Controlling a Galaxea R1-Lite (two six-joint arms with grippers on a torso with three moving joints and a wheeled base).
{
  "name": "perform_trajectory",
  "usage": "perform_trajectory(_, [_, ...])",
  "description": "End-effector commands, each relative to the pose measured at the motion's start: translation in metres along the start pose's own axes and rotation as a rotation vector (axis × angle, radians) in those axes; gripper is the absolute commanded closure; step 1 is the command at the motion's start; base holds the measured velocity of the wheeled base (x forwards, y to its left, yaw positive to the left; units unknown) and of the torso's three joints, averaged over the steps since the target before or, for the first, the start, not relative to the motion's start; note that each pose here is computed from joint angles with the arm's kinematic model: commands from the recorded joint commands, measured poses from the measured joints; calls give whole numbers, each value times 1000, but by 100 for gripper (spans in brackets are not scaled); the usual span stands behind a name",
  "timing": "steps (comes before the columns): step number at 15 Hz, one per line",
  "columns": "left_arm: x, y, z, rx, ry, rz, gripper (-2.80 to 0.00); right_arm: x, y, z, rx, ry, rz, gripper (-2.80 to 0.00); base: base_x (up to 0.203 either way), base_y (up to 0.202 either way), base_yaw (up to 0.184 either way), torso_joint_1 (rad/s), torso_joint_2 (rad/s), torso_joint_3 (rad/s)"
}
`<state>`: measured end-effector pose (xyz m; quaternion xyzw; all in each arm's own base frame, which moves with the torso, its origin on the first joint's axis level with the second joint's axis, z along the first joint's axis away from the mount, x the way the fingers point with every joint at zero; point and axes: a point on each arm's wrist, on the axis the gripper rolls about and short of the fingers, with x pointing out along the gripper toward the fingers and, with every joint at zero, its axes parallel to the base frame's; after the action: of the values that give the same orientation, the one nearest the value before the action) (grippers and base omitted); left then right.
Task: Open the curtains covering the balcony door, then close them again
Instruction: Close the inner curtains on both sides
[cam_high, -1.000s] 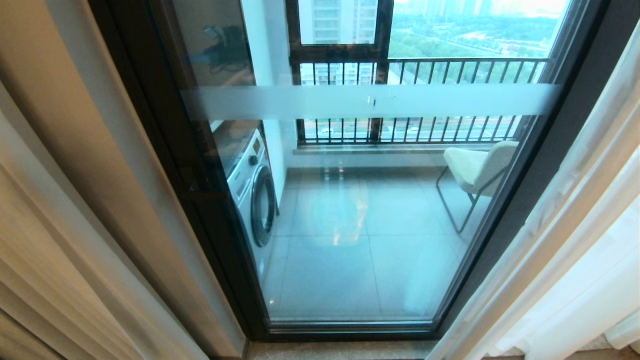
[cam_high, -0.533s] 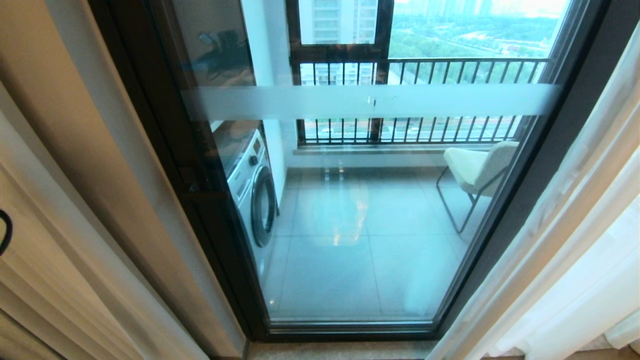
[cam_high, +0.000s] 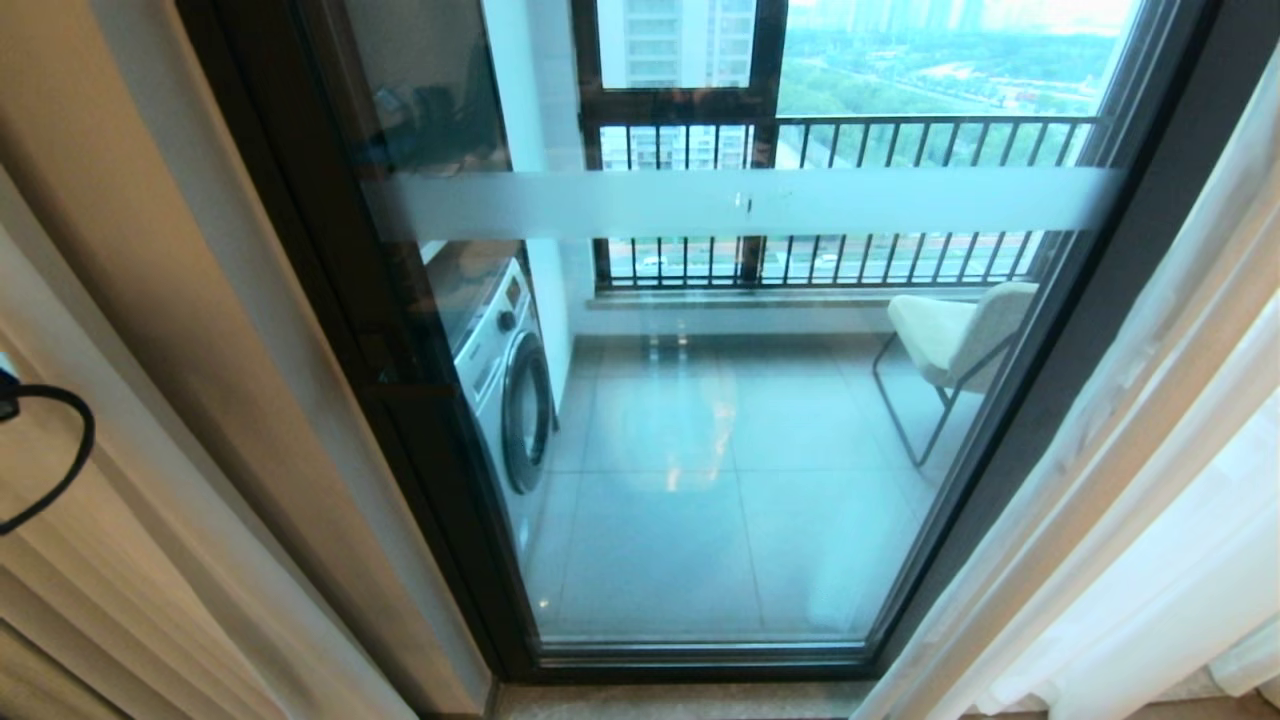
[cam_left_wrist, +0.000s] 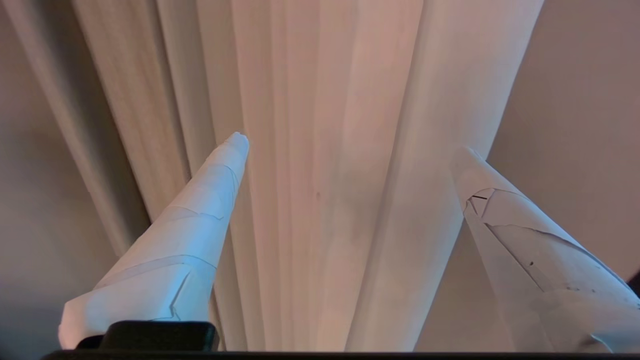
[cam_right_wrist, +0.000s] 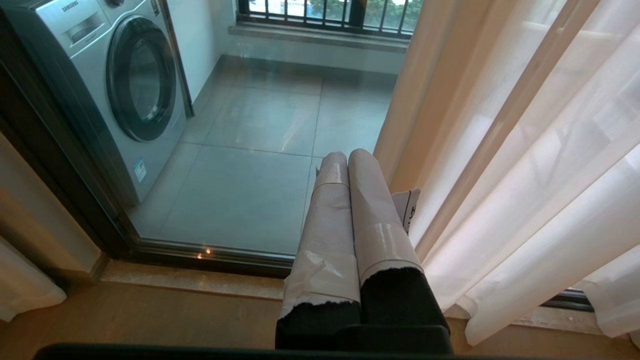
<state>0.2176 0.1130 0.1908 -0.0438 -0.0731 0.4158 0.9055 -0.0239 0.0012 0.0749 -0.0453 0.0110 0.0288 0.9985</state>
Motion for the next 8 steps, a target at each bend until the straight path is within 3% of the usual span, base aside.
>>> perform_trajectory(1, [16,-5,-20,12,32,6,-280,0,0,0,-1,1,1,0,0,0,0,0,0,0])
perform_trajectory(8, [51,-18,-34,-32,-65,-3,-280,0,0,0,-1,1,0,0,0,0,0,0,0,0])
